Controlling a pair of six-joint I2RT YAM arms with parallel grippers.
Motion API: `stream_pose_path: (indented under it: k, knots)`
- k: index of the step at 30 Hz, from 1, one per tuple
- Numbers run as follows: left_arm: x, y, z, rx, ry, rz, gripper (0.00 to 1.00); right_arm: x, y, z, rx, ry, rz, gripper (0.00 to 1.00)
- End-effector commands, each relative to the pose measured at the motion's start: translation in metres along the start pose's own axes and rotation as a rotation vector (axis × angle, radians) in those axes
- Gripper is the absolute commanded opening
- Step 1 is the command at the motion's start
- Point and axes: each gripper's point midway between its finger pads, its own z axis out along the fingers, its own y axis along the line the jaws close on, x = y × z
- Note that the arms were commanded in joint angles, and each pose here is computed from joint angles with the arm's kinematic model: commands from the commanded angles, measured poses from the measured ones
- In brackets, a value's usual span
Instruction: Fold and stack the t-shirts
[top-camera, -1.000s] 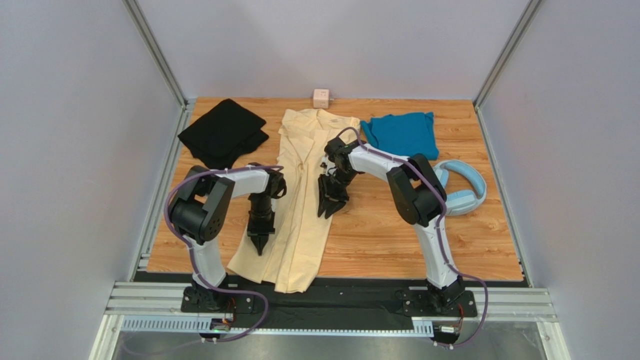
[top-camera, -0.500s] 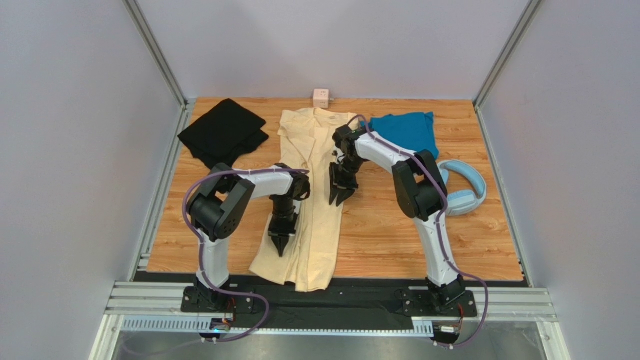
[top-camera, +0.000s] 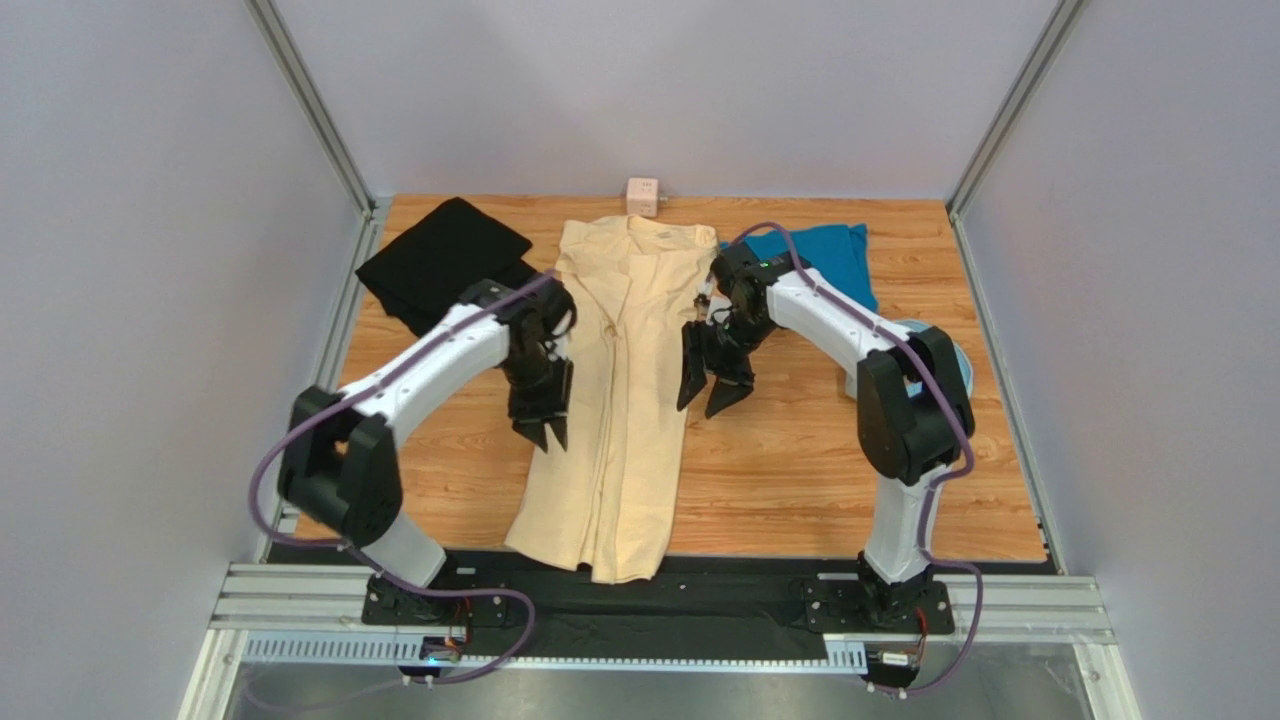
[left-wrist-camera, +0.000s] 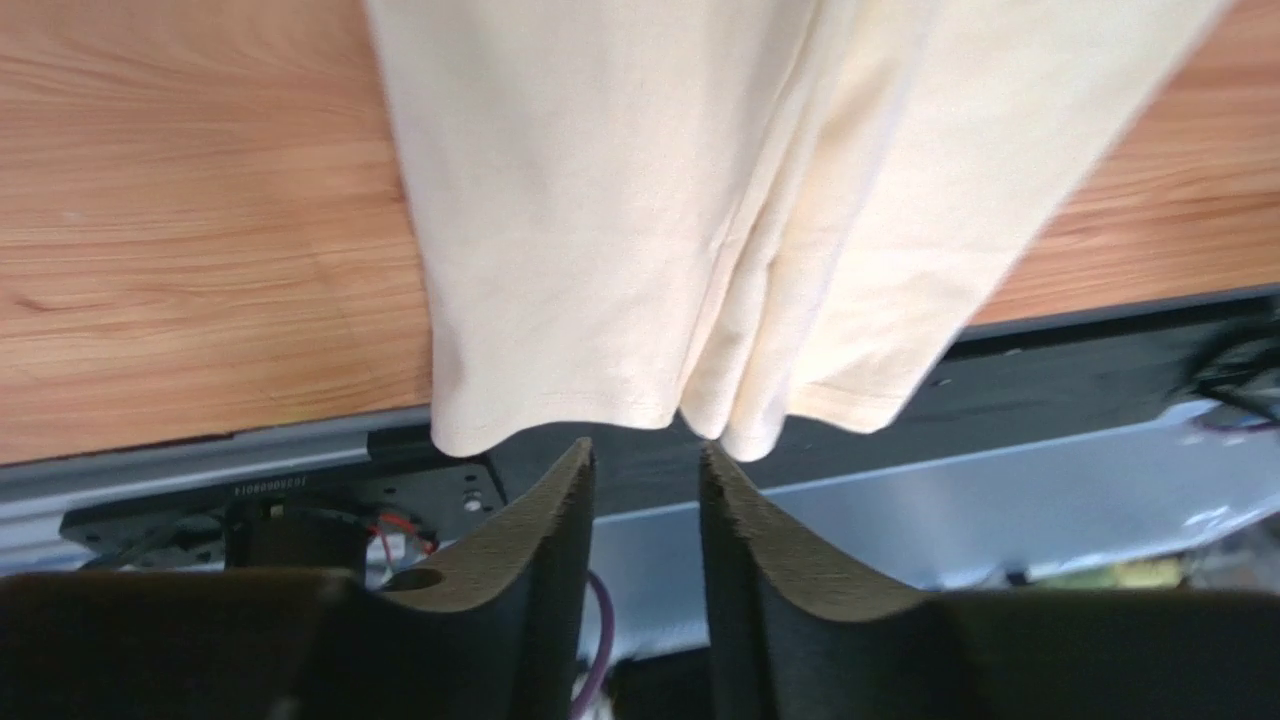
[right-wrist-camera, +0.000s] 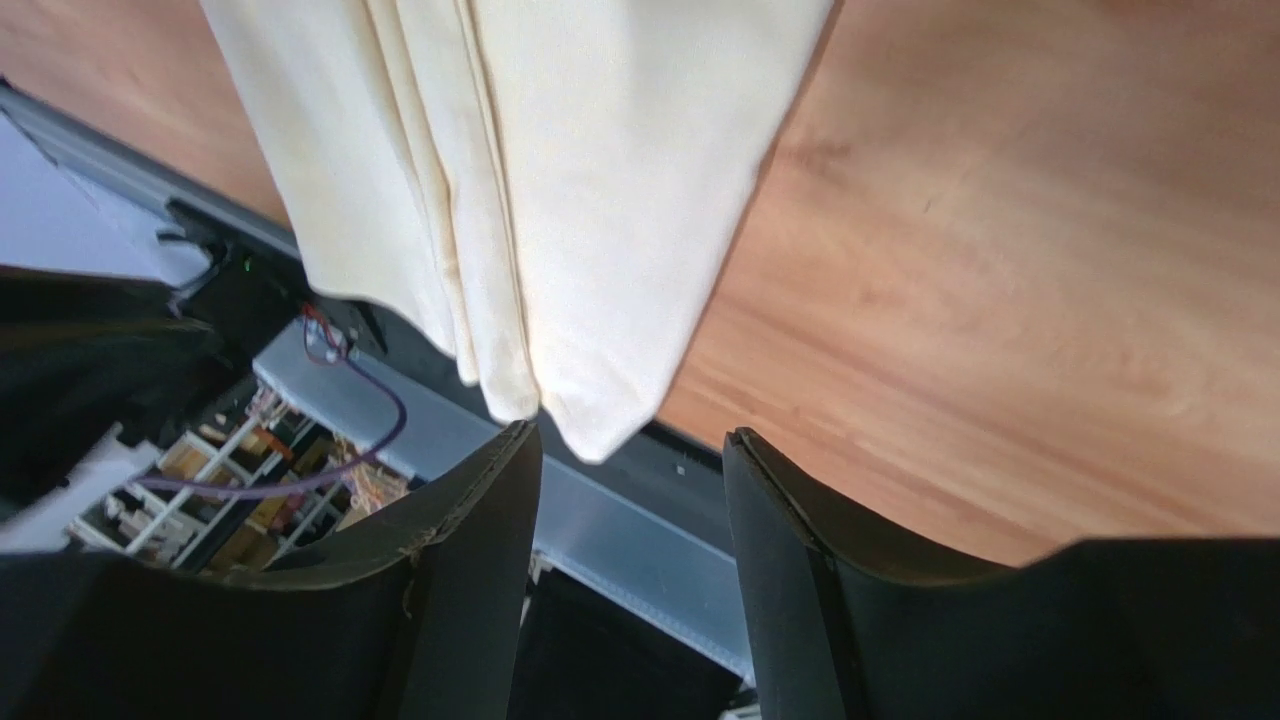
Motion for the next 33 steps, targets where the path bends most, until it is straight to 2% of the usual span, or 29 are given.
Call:
stream_pose_path:
  k: [1, 6, 8, 13, 18, 24, 33]
  knots:
    - [0.0, 0.012, -0.047, 0.068, -0.148, -0.027, 0.45, 0.043, 0.001, 0.005, -0.105, 0.085, -0.03, 0.54]
    - [0.02, 0.03, -0.005, 0.062, -0.029, -0.042, 0.47, 0.073, -0.009, 0.018, -0.12, 0.163, -0.037, 0.54]
    - [0.017, 0.031, 0.004, 0.077, -0.053, -0.06, 0.47, 0.08, -0.008, 0.023, -0.122, 0.179, -0.042, 0.55]
    - [0.034, 0.041, 0.037, 0.13, 0.017, -0.119, 0.48, 0.1, -0.007, 0.04, -0.138, 0.234, -0.036, 0.56]
    - [0.03, 0.051, 0.037, 0.113, -0.008, -0.171, 0.49, 0.124, -0.016, 0.055, -0.15, 0.27, -0.011, 0.58]
    - [0.023, 0.058, 0.042, 0.095, 0.011, -0.162, 0.49, 0.132, -0.02, 0.074, -0.177, 0.291, -0.008, 0.61]
    - [0.03, 0.076, 0.054, 0.035, 0.171, -0.161, 0.47, 0.143, -0.01, 0.095, -0.18, 0.359, -0.035, 0.61]
